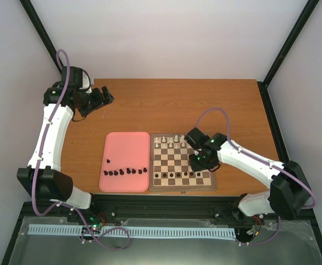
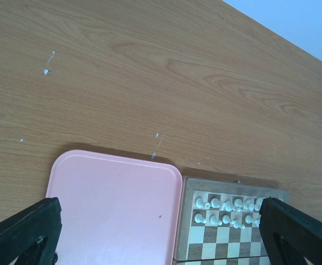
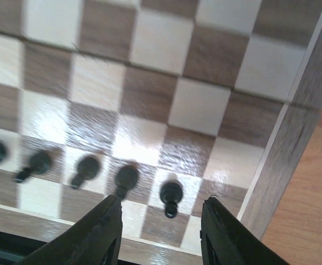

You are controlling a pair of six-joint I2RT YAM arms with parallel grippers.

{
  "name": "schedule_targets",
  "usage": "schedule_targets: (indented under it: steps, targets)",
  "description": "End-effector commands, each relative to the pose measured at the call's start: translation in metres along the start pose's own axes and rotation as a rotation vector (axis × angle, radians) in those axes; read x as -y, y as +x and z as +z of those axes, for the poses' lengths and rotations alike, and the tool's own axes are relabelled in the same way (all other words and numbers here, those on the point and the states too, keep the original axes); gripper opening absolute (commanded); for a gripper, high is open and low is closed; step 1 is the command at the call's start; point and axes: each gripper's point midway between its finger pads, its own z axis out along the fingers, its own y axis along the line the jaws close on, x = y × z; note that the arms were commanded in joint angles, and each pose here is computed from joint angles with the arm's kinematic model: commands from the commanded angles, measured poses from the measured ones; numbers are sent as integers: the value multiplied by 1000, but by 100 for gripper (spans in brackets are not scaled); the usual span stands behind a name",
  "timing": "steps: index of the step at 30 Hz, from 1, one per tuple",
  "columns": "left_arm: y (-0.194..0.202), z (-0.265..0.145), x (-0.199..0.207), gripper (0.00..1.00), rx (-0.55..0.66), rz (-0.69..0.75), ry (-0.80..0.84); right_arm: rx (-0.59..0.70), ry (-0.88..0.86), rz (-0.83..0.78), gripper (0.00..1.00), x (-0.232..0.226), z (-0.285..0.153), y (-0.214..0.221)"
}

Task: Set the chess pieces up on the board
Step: Place the chess piece on the chessboard, then pick up the chess piece from the storage box.

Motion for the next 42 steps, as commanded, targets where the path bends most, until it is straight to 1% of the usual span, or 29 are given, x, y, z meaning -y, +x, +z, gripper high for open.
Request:
schedule_targets:
  steps: [1,6,9,10,12,16,17,21,22,24,27,31,36,42]
  targets:
    - [-6,-7,7,100,26,21,21,117,-16,-10,42,-8,-34,-36]
    - [-8,-9,9,100,31,25,24,145,-89,-72,43,-44,-46,-78]
    - [-12,-15,12,100,48,27,27,206,-165,-122,43,-81,-58,-111]
    - [-12,-16,13,100,51,26,31,211,-174,-148,43,-94,-57,-121]
    - [-14,-17,15,100,55,24,39,234,-205,-212,46,-126,-60,-138]
    - [-17,-22,17,100,67,28,43,240,-321,-354,46,-208,-55,-156]
    - [-17,-23,18,100,69,28,44,258,-356,-384,46,-231,-60,-163]
    - [-20,-23,21,100,69,26,56,221,-426,-505,47,-301,-38,-161]
    - [-21,-24,22,100,71,24,60,200,-434,-528,48,-313,-27,-157]
    - [-22,-24,24,100,70,23,68,187,-486,-566,50,-339,-20,-155]
    - [-22,-23,26,100,66,20,77,123,-556,-602,51,-362,2,-145]
    - [-22,-22,27,100,62,18,83,99,-598,-639,51,-378,23,-139]
    - [-20,-19,26,100,55,16,83,81,-595,-648,51,-385,49,-137]
    - [-19,-16,24,100,50,16,77,76,-608,-647,48,-388,61,-137]
